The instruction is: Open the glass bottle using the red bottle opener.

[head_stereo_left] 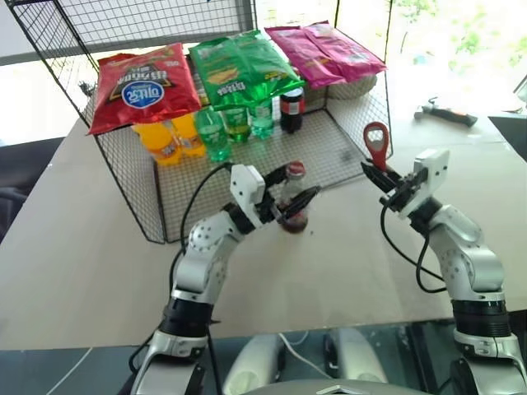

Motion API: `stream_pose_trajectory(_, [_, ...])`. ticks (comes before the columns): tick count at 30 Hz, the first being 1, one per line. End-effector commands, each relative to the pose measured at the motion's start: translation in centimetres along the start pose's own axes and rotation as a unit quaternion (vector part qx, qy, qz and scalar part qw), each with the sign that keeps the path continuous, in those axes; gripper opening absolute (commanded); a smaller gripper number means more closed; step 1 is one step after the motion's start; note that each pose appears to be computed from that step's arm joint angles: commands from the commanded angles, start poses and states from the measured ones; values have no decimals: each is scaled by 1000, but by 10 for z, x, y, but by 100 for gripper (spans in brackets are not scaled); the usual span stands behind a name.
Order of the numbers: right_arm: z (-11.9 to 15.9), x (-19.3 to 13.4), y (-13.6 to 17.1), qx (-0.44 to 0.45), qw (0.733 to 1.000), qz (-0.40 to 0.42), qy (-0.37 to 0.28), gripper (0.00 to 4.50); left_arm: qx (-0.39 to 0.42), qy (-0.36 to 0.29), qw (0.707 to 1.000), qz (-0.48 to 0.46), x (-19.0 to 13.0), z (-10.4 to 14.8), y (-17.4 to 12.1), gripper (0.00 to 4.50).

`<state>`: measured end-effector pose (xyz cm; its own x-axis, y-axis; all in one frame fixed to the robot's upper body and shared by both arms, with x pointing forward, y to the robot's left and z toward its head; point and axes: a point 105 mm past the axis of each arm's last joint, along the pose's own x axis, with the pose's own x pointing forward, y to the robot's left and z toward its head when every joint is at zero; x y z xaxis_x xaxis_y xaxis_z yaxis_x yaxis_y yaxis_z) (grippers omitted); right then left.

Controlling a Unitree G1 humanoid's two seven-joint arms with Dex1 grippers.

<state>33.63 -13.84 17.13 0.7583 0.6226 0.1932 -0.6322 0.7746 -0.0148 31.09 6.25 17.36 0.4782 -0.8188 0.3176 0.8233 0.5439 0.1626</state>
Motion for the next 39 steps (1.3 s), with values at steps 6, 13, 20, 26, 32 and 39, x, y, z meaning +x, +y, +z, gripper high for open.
stream_pose_trajectory(6, [28, 21, 46, -234, 968, 29, -84, 0, 20, 25, 999, -16, -3, -5, -2, 185])
stream_pose_trajectory(13, [12, 27, 89, -405, 900, 91, -129, 0, 20, 30, 999, -17, -3, -6, -2, 183])
stream_pose_trajectory(20, [0, 38, 93, -478, 861, 92, -147, 0, 18, 34, 999, -22, -3, -8, -2, 182])
stream_pose_trajectory(26, [-19, 48, 86, -519, 839, 96, -132, 0, 10, 37, 999, -25, -2, -9, -4, 182])
stream_pose_trajectory(32, [-42, 48, 89, -536, 826, 117, -127, 0, 8, 38, 999, -24, -2, -10, -4, 182])
stream_pose_trajectory(39, [-37, 45, 102, -496, 840, 128, -178, 0, 13, 45, 999, -26, -2, -11, -3, 182])
